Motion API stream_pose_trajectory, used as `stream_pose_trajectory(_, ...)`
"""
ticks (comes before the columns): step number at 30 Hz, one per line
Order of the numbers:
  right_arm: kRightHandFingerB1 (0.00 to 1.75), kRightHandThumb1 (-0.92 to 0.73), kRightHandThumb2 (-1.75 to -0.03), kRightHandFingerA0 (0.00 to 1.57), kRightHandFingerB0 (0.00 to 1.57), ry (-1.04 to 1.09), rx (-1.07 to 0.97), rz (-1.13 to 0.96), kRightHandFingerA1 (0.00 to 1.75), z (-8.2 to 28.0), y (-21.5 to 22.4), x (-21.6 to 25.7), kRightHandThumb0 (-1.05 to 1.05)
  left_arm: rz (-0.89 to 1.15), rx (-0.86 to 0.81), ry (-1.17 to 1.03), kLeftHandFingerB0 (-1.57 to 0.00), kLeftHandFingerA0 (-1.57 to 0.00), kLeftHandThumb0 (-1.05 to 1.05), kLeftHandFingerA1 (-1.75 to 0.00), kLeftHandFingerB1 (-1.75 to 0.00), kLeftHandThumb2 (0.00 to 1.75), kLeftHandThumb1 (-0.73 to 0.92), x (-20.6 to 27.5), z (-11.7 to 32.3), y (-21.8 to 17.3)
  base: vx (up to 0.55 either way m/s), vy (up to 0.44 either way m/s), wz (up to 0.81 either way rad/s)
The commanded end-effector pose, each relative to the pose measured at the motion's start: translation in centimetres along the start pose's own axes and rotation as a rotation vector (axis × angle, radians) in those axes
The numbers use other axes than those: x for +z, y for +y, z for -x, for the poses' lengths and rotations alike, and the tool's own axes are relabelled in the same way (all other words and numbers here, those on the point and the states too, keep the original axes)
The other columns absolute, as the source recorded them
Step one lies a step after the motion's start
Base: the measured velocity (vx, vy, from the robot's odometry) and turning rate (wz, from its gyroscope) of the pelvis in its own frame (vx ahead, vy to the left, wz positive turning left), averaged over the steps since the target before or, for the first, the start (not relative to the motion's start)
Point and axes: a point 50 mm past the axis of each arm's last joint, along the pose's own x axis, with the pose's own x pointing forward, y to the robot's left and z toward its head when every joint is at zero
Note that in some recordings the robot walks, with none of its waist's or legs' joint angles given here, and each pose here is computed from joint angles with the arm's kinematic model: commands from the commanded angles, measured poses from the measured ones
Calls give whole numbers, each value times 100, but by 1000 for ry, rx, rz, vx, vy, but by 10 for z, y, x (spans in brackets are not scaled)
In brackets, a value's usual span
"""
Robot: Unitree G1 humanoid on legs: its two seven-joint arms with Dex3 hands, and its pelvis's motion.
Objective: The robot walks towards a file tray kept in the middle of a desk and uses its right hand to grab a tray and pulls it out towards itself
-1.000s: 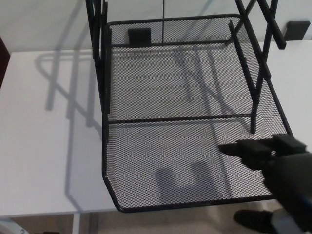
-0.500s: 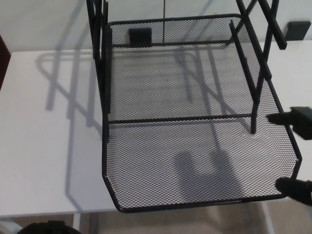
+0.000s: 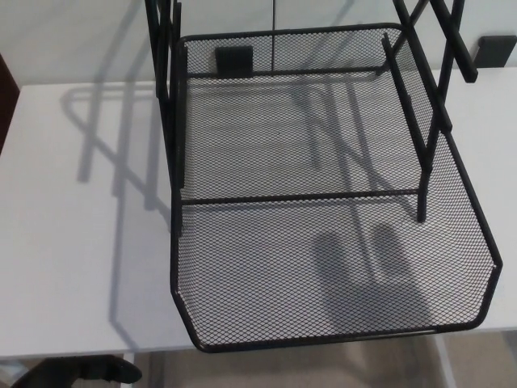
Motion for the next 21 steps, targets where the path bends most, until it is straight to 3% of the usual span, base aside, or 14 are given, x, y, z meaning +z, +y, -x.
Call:
stream_pose_trajectory(1, 46, -32, -54, 0, 15, -634, -267, -237, 58, 101, -135, 21, -97, 10, 23, 48, -50, -72, -59, -68, -59, 53, 38, -1, 0, 23, 0, 0, 0)
stream_pose_trajectory(3, 45, -29, -65, 3, 20, -486, -268, -327, 56, 117, -127, 11, -95, 6, 25, 50, -50, -72, -58, -68, -59, 53, 38, -2, 0, 23, 0, 0, 0)
stream_pose_trajectory(4, 39, -39, -53, 33, 42, -486, -225, -319, 51, 117, -132, 6, -77, 19, 26, 52, -46, -68, -57, -73, -63, 74, 27, -2, -1, 23, 0, 0, 0)
stream_pose_trajectory(5, 39, -39, -53, 33, 42, -475, -184, -332, 51, 118, -135, 2, -77, 26, 27, 54, -46, -68, -57, -73, -63, 74, 27, -2, -1, 23, 0, 0, 0)
stream_pose_trajectory(6, 43, -41, -53, 44, 47, -530, -128, -361, 54, 119, -138, -3, -70, 25, 30, 55, -49, -73, -56, -68, -58, 53, 37, -2, -1, 23, 0, 0, 0)
stream_pose_trajectory(7, 54, -32, -74, 62, 58, -525, -75, -380, 60, 121, -142, -10, -72, 32, 30, 56, -49, -73, -56, -68, -57, 53, 38, -3, -1, 23, 0, 0, 0)
stream_pose_trajectory(8, 58, -30, -50, 101, 90, -469, -40, -483, 66, 125, -139, -17, -53, 37, 28, 55, -49, -74, -56, -68, -59, 52, 37, -4, -1, 23, 0, 0, 0)
stream_pose_trajectory(10, 72, -28, -64, 140, 115, -416, -81, -387, 79, 134, -140, -24, -63, 46, 28, 57, -49, -76, -56, -68, -58, 52, 37, -4, -1, 23, 0, 0, 0)
stream_pose_trajectory(12, 72, -30, -50, 135, 121, -408, -79, -436, 119, 138, -135, -31, -56, 53, 30, 54, -49, -75, -55, -67, -58, 52, 37, -4, -1, 23, 0, 0, 0)
stream_pose_trajectory(14, 92, -32, -51, 130, 125, -320, -5, -471, 127, 141, -127, -32, -64, 54, 29, 55, -45, -71, -56, -73, -63, 74, 27, -5, 0, 22, 0, 0, 0)
stream_pose_trajectory(17, 98, -29, -63, 128, 118, -221, 167, -502, 127, 140, -110, -27, -58, 54, 29, 62, -49, -75, -54, -68, -58, 52, 37, -9, 1, 19, 0, 0, 0)
stream_pose_trajectory(18, 105, -5, -69, 129, 112, -151, 239, -572, 123, 139, -98, -22, -14, 69, 21, 69, -46, -71, -55, -74, -64, 74, 26, -13, 3, 15, 0, 0, 0)
stream_pose_trajectory(20, 105, -8, -70, 130, 113, -128, 301, -640, 124, 138, -76, -24, -17, 61, 18, 70, -49, -76, -54, -69, -59, 52, 37, -16, 4, 11, 0, 0, 0)
stream_pose_trajectory(21, 94, -27, -49, 124, 115, -141, 358, -704, 124, 136, -63, -29, -36, 62, 11, 74, -45, -71, -56, -74, -64, 74, 26, -19, 6, 9, 0, 0, 0)
